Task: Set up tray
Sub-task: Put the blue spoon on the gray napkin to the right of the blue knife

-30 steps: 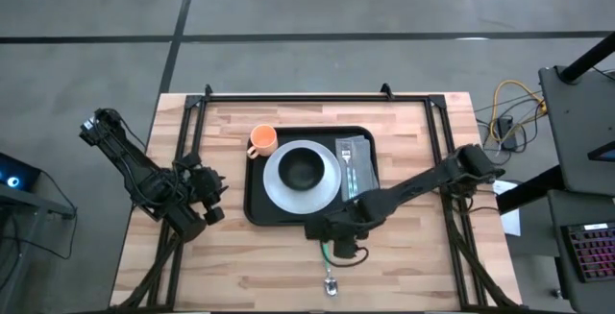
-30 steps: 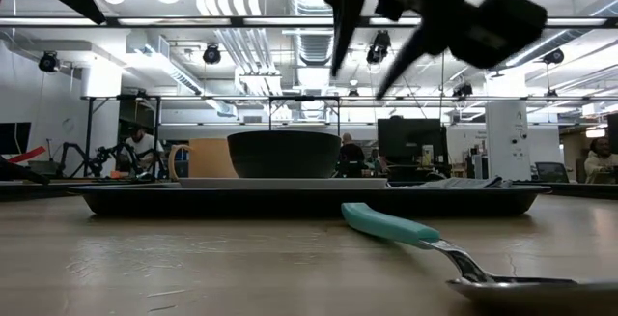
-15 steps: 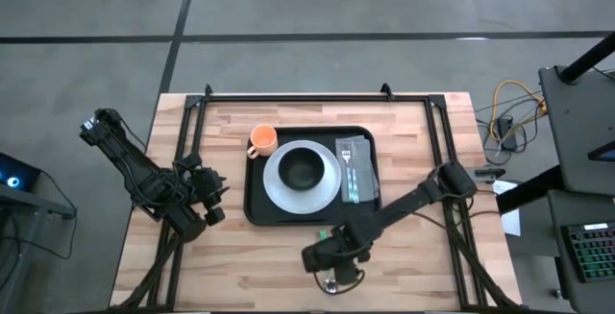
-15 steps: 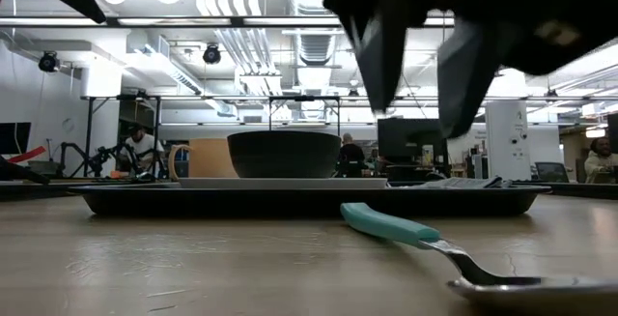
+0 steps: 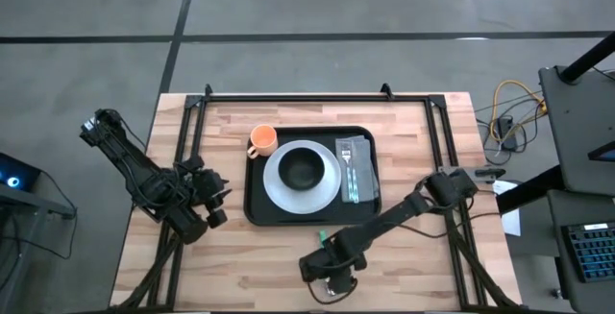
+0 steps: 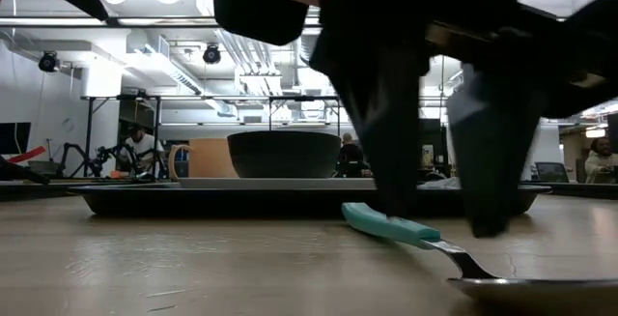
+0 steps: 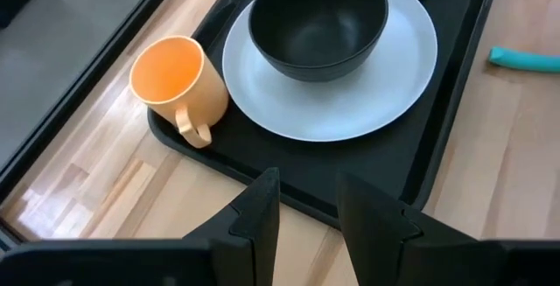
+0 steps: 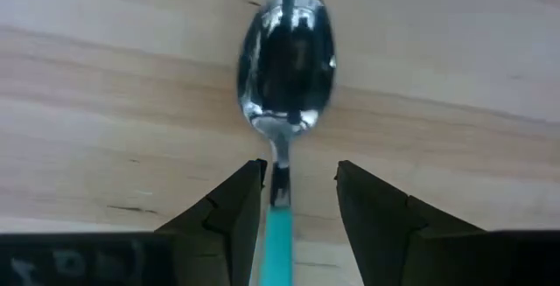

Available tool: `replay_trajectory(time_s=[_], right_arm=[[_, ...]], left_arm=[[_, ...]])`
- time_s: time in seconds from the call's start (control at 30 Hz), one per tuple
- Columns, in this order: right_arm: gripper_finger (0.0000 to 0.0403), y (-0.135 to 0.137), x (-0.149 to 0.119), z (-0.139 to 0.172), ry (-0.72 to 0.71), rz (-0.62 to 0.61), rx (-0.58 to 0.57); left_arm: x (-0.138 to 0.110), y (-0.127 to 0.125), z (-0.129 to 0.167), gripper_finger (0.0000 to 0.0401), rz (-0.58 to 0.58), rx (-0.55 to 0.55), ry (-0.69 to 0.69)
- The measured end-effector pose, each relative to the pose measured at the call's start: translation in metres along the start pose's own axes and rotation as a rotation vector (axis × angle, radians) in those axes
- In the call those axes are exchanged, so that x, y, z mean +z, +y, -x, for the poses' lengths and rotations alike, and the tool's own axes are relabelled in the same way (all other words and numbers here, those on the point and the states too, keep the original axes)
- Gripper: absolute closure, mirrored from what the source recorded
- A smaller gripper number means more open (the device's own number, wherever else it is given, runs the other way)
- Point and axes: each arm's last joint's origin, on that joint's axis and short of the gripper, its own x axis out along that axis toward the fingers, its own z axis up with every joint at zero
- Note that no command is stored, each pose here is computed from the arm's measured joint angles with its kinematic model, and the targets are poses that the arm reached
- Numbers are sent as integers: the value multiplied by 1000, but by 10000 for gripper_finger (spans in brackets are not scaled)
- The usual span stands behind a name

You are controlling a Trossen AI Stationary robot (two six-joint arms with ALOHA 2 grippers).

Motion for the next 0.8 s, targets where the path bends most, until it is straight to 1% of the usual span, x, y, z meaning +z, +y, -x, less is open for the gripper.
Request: replay_trajectory(time_s=[0.2,0.33,0.57,0.8], right_arm=[[263,4,-3,-12,9,26,40],[268,2,-8,-14,11,34,37],[277,-3,-23,-13,6,29,33],[278,-6,-33,-11,14,30,24]], left_arm=[[-1,-3,-2,303,-8,-1,21],[-1,-7,-4,303,-14,5,24],[-3,-12,-8,303,-34,22,34],[-4,-15,-10,303,-50,31,40]])
